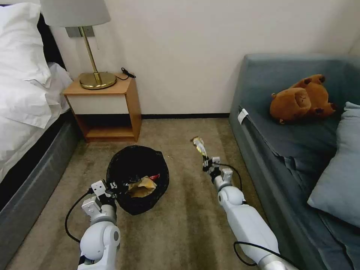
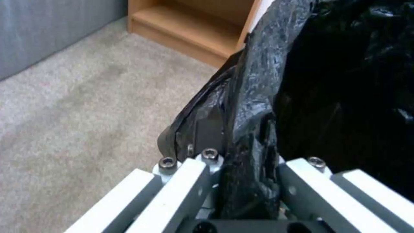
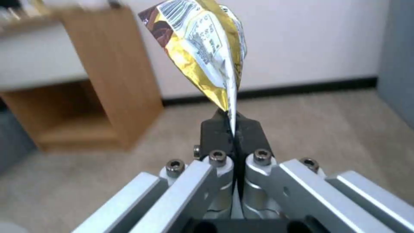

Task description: Pick up the trash bin, then pick up the garbage on the floor and place it into the trash bin.

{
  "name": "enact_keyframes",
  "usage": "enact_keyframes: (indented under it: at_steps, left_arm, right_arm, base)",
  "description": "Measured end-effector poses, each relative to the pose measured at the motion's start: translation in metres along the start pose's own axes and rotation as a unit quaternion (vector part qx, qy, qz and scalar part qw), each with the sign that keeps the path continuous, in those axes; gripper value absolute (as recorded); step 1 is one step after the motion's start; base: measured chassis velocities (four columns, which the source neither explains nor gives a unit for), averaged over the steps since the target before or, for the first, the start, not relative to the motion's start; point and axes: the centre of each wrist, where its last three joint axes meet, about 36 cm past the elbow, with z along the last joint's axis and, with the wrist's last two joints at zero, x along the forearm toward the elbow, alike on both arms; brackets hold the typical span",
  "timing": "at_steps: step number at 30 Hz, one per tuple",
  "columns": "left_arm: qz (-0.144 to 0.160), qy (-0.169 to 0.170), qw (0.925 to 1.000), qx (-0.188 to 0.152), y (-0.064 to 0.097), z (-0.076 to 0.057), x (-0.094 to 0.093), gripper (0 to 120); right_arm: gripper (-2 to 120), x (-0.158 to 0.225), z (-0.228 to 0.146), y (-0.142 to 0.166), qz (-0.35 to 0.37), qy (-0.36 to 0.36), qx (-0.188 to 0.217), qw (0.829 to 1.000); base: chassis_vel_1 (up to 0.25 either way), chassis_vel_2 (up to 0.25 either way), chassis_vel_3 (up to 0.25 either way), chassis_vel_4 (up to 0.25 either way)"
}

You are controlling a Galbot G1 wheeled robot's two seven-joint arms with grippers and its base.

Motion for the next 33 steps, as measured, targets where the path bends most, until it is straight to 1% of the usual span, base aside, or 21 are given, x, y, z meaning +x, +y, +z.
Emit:
enact_keyframes:
  at_steps: [1, 2, 4, 5, 7, 8, 10, 11, 14, 15, 16, 17, 18, 19, 20, 22, 23, 25, 33]
  left_arm:
    - [0.0, 0.0, 1.0, 0.0, 0.0, 0.0, 0.0, 1]
    - [0.0, 0.004, 1.0, -0.001, 0.0, 0.002, 0.0, 1]
    - [-0.001, 0.01, 0.9999, -0.004, 0.0, 0.004, -0.001, 1]
    - [-0.001, 0.01, 0.9999, -0.004, 0.0, 0.004, -0.001, 1]
    - [-0.003, 0.016, 0.9998, -0.007, 0.0, 0.006, -0.002, 1]
    - [-0.003, 0.016, 0.9998, -0.007, 0.0, 0.006, -0.002, 1]
    - [-0.005, 0.02, 0.9998, -0.007, 0.001, 0.007, -0.002, 1]
    - [-0.005, 0.02, 0.9998, -0.007, 0.001, 0.007, -0.002, 1]
    - [-0.007, 0.024, 0.9997, -0.007, 0.0, 0.006, -0.003, 1]
    - [-0.007, 0.024, 0.9997, -0.007, 0.0, 0.006, -0.003, 1]
    - [-0.007, 0.024, 0.9997, -0.007, 0.0, 0.006, -0.003, 1]
    - [-0.005, 0.025, 0.9997, -0.006, -0.002, 0.006, -0.003, 1]
    - [-0.005, 0.025, 0.9997, -0.006, -0.002, 0.006, -0.003, 1]
    - [-0.003, 0.027, 0.9996, -0.005, -0.004, 0.006, -0.003, 1]
    - [-0.003, 0.027, 0.9996, -0.005, -0.004, 0.006, -0.003, 1]
    - [-0.001, 0.029, 0.9996, -0.004, -0.005, 0.006, -0.003, 1]
    - [-0.001, 0.029, 0.9996, -0.004, -0.005, 0.006, -0.003, 1]
    - [0.002, 0.027, 0.9996, -0.002, -0.007, 0.003, -0.003, 1]
    - [0.005, 0.028, 0.9996, 0.004, -0.013, 0.0, -0.002, 1]
  right_arm:
    - [0, 0.0, 0.0, 0.0, 0.0, 0.0, 0.0, 1.0]
    - [0, 0.002, -0.015, 0.014, -0.011, -0.016, -0.004, 1.0]
    - [0, 0.009, -0.032, 0.039, -0.034, -0.033, -0.009, 0.999]
    - [0, 0.009, -0.032, 0.039, -0.034, -0.033, -0.009, 0.999]
    - [0, 0.019, -0.044, 0.067, -0.065, -0.041, -0.011, 0.997]
    - [0, 0.019, -0.044, 0.067, -0.065, -0.041, -0.011, 0.997]
    - [0, 0.028, -0.052, 0.092, -0.093, -0.046, -0.011, 0.995]
    - [0, 0.028, -0.052, 0.092, -0.093, -0.046, -0.011, 0.995]
    - [0, 0.041, -0.052, 0.134, -0.141, -0.041, -0.003, 0.989]
    - [0, 0.041, -0.052, 0.134, -0.141, -0.041, -0.003, 0.989]
    - [0, 0.042, -0.05, 0.141, -0.15, -0.037, -0.001, 0.988]
    - [0, 0.044, -0.043, 0.157, -0.17, -0.027, 0.009, 0.985]
    - [0, 0.044, -0.043, 0.157, -0.17, -0.027, 0.009, 0.985]
    - [0, 0.045, -0.035, 0.167, -0.183, -0.017, 0.02, 0.983]
    - [0, 0.045, -0.035, 0.167, -0.183, -0.017, 0.02, 0.983]
    - [0, 0.045, -0.019, 0.18, -0.198, 0.0, 0.04, 0.979]
    - [0, 0.045, -0.019, 0.18, -0.198, 0.0, 0.04, 0.979]
    - [0, 0.043, -0.003, 0.186, -0.205, 0.014, 0.058, 0.977]
    - [0, 0.053, 0.02, 0.188, -0.207, 0.03, 0.069, 0.975]
  base:
    - [0.0, 0.0, 0.0, 0.0]
    - [0.0, 0.0, 0.0, 0.0]
    - [0.0, 0.0, 0.0, 0.0]
    - [0.0, 0.0, 0.0, 0.0]
    - [0.0, 0.0, 0.0, 0.0]
    - [0.0, 0.0, 0.0, 0.0]
    - [0.0, 0.0, 0.0, 0.0]
    - [0.0, 0.0, 0.0, 0.0]
    - [0.0, 0.0, 0.0, 0.0]
    - [0.0, 0.0, 0.0, 0.0]
    - [0.0, 0.0, 0.0, 0.0]
    - [0.0, 0.0, 0.0, 0.0]
    - [0.0, 0.0, 0.0, 0.0]
    - [0.0, 0.0, 0.0, 0.0]
    - [0.0, 0.0, 0.0, 0.0]
    - [0.0, 0.0, 0.0, 0.0]
    - [0.0, 0.0, 0.0, 0.0]
    - [0.0, 0.0, 0.0, 0.0]
    - [0.0, 0.0, 0.0, 0.0]
